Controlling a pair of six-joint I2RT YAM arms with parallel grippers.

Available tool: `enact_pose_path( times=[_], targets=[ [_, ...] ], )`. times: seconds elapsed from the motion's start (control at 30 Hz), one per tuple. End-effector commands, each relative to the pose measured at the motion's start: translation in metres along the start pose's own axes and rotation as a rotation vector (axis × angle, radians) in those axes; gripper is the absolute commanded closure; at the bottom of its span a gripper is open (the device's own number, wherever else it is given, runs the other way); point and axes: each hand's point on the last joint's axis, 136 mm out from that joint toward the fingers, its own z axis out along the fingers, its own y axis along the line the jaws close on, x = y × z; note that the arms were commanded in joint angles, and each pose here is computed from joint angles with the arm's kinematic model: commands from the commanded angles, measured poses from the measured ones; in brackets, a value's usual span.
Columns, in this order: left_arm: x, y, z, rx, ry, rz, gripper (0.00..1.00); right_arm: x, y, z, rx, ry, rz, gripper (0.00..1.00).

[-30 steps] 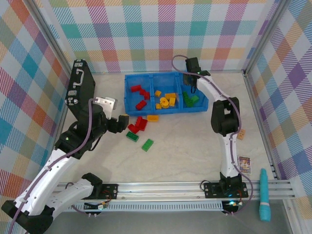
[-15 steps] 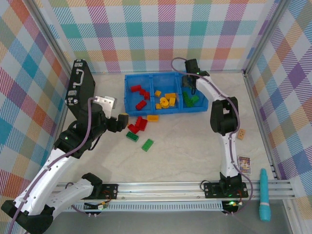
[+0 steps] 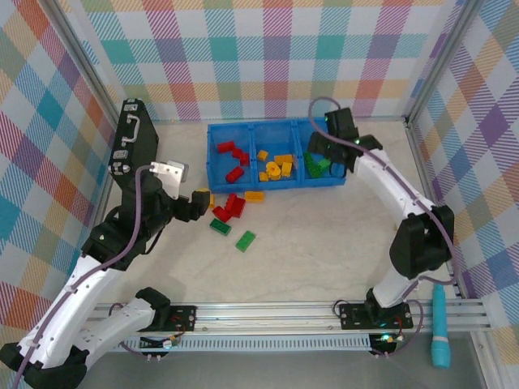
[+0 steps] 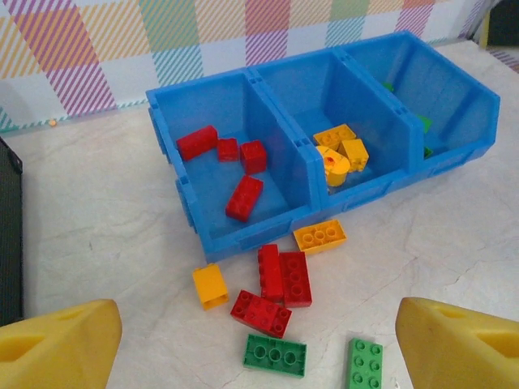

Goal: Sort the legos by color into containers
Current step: Place the lego in the container, then pick up the lego from the center of the table.

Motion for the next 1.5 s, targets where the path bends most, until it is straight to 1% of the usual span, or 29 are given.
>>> enact_pose_path(
  times=[0.0, 0.2, 0.37, 0.5, 0.67, 0.8, 0.9, 1.13, 1.3, 1.4, 1.47],
  targets=[
    [-0.009, 0.000, -0.011, 0.000, -0.036, 0.013, 0.12, 0.061, 0.021, -0.003, -0.037, 0.127, 0.127, 0.18],
    [-0.008, 0.000, -0.017, 0.011, -0.057, 0.003, 0.12, 0.143, 0.064, -0.018, -0.044, 0.286, 0.165, 0.17],
    [-0.008, 0.000, -0.022, 0.015, -0.075, -0.003, 0.12, 0.207, 0.105, -0.016, -0.024, 0.452, 0.141, 0.17],
    [-0.009, 0.002, -0.026, 0.009, -0.089, -0.004, 0.11, 0.247, 0.125, -0.010, 0.010, 0.524, 0.114, 0.15],
    [-0.012, 0.008, -0.030, -0.023, -0.097, 0.003, 0.11, 0.266, 0.139, -0.002, -0.007, 0.547, 0.110, 0.15],
    [-0.012, 0.010, -0.031, -0.032, -0.100, 0.003, 0.10, 0.275, 0.140, 0.000, 0.008, 0.571, 0.101, 0.14],
    [-0.009, 0.007, -0.030, -0.015, -0.096, -0.001, 0.10, 0.286, 0.140, 0.002, 0.012, 0.608, 0.079, 0.14],
    [-0.007, 0.007, -0.030, -0.012, -0.093, -0.002, 0.10, 0.299, 0.140, 0.006, 0.023, 0.628, 0.050, 0.15],
    [-0.007, 0.006, -0.028, -0.007, -0.087, -0.002, 0.10, 0.308, 0.145, 0.009, 0.038, 0.646, 0.005, 0.15],
    [-0.006, 0.005, -0.027, -0.006, -0.083, -0.002, 0.10, 0.313, 0.150, 0.011, 0.023, 0.627, -0.054, 0.15],
    [-0.006, 0.005, -0.027, -0.006, -0.084, -0.001, 0.10, 0.318, 0.148, 0.013, 0.041, 0.641, -0.077, 0.16]
  ],
)
